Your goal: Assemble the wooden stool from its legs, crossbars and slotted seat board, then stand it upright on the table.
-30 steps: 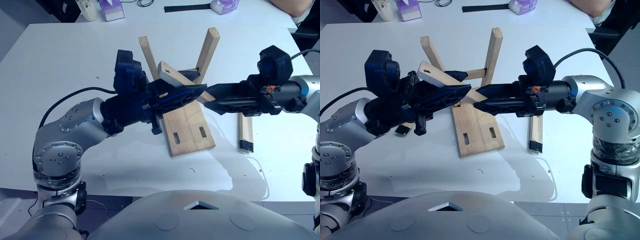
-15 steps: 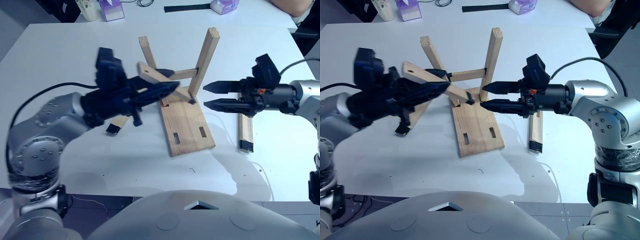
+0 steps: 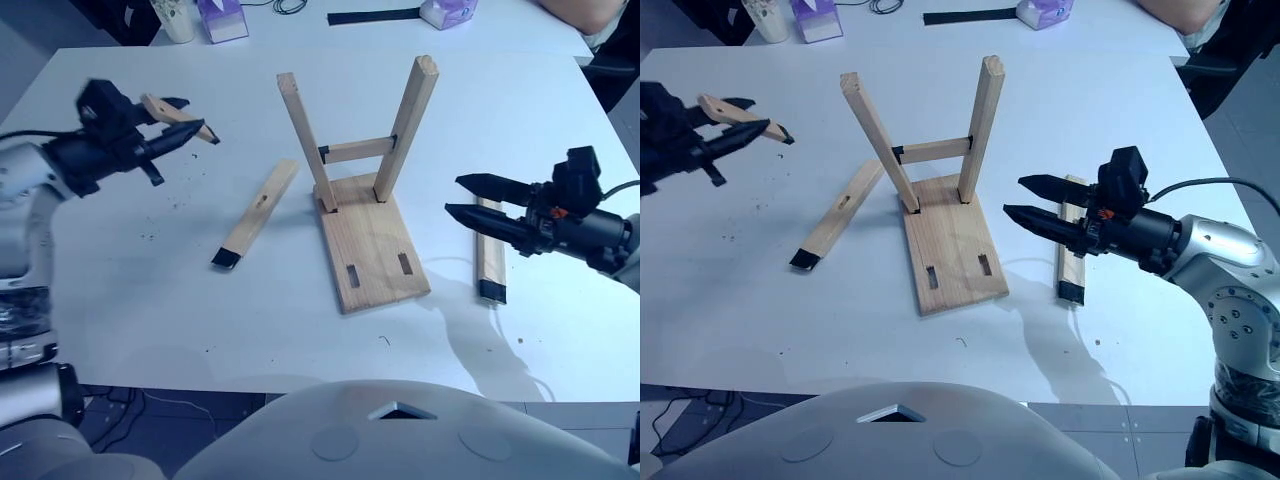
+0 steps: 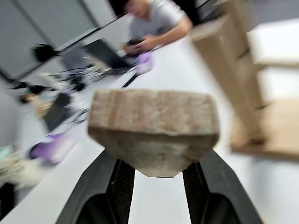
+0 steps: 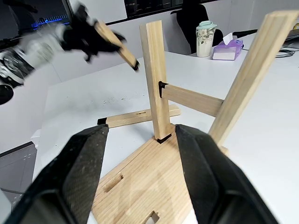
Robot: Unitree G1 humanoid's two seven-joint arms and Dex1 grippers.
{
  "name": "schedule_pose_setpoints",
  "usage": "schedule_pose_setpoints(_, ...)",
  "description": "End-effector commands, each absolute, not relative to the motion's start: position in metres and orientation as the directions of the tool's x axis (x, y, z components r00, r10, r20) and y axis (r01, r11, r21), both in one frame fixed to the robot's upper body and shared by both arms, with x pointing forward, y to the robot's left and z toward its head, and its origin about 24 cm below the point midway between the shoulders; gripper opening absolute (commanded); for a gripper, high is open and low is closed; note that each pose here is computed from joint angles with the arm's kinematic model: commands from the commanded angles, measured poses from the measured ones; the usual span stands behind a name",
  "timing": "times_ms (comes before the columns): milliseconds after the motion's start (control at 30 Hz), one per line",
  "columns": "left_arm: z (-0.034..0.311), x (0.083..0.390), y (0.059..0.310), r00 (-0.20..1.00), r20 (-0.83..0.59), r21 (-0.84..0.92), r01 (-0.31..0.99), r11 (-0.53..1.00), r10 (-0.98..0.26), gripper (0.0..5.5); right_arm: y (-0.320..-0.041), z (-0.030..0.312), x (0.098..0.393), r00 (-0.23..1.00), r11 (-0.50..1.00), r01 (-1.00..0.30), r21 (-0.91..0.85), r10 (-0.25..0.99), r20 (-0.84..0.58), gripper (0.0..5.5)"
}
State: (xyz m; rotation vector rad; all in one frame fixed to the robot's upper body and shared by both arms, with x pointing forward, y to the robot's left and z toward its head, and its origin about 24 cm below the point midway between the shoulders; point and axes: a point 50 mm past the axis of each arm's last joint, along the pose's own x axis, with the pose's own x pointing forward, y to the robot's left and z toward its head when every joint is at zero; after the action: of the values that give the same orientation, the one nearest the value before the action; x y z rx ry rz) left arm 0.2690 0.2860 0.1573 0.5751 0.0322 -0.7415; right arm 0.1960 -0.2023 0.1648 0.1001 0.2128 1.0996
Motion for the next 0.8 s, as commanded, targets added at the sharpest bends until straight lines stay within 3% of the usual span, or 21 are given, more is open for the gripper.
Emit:
schedule_pose_setpoints(33, 0.124, 0.260, 0.292, 0.721, -0.296, 0.524, 0.671, 0.524, -0.626, 1.31, -0.202, 0.165, 0.199, 0.439, 0.459, -0.876, 0.145, 0.886, -0.150, 2.64)
schedule_pose_setpoints(233, 0.100, 0.237, 0.298, 0.669, -0.370, 0.462, 0.734, 0.498, -0.644, 1.31, -0.203, 0.163, 0.196, 0.438, 0.460, -0.878, 0.136, 0.884, -0.161, 2.64)
schedule_pose_setpoints(600, 0.078, 0.169, 0.267, 0.451, -0.445, 0.168, 0.891, 0.422, -0.774, 1.31, -0.203, 0.161, 0.193, 0.463, 0.484, -0.866, 0.127, 0.871, -0.166, 2.64)
schedule_pose_setpoints(800, 0.107, 0.189, 0.265, 0.525, -0.363, 0.177, 0.850, 0.496, -0.770, 1.31, -0.205, 0.162, 0.195, 0.461, 0.484, -0.867, 0.123, 0.870, -0.175, 2.64)
